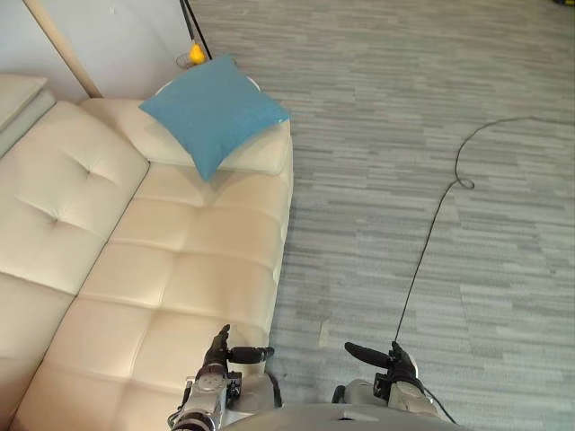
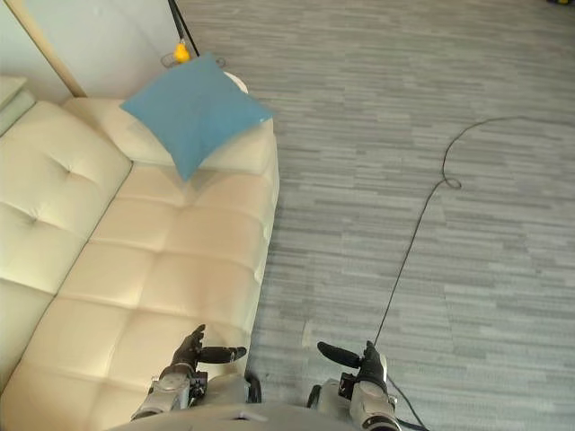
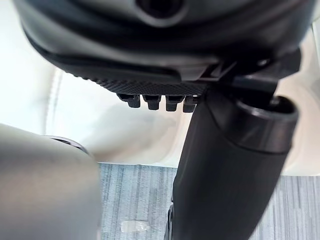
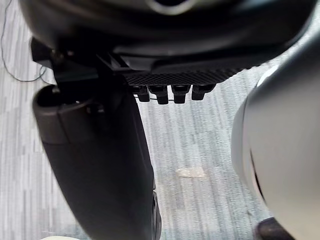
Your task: Pick up cushions and gather them together orderly.
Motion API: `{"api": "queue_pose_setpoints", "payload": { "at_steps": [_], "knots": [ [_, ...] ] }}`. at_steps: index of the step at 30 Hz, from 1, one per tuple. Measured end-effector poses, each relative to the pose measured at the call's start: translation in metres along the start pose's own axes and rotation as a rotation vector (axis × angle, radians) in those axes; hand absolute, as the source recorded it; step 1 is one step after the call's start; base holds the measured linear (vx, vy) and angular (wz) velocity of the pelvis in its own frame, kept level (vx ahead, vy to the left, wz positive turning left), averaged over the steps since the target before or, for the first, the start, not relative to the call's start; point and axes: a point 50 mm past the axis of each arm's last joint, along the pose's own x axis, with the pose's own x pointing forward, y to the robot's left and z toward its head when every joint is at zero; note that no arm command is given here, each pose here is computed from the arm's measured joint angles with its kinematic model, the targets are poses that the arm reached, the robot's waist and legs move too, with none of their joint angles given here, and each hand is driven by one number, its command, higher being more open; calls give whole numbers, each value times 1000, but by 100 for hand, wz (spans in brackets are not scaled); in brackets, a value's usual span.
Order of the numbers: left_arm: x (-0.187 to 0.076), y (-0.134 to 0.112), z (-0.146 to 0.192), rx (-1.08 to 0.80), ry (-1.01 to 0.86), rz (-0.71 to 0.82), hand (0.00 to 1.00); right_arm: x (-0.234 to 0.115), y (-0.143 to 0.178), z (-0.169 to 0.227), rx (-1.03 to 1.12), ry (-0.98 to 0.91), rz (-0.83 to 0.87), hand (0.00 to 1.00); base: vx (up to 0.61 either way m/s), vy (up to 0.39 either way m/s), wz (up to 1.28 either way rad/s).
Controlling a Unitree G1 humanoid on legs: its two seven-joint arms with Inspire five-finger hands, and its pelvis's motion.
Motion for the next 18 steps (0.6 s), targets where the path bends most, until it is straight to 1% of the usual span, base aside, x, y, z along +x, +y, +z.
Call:
{"api": "queue_pose_setpoints", "payload": {
  "at_steps": [4, 6, 8, 12, 14, 16, 18],
  "knots": [
    [-1, 0, -4, 33, 15, -8, 100, 2, 3, 9, -29, -27, 18, 100, 455, -11, -12],
    [-1, 5, -8, 40, 23, 7, 100, 3, 6, 15, -48, -39, 29, 100, 409, -150, -4],
    [-1, 16, -10, 43, 32, 32, 100, 3, 9, 15, -70, -38, 41, 100, 444, -214, -7],
    [-1, 2, -13, 27, 54, 1, 100, 10, -5, 23, -134, -45, 13, 100, 353, -233, -41],
    [-2, -8, -14, 6, 62, -23, 100, 12, -20, 15, -146, -15, -18, 100, 250, -196, 5],
    [-1, -8, -9, 0, 42, -26, 100, 10, -26, 5, -153, 10, -32, 100, 207, -205, 28],
    [0, -7, -2, -4, 12, -23, 100, 10, -27, 4, -150, 10, -40, 100, 159, -142, 19]
  ]
}}
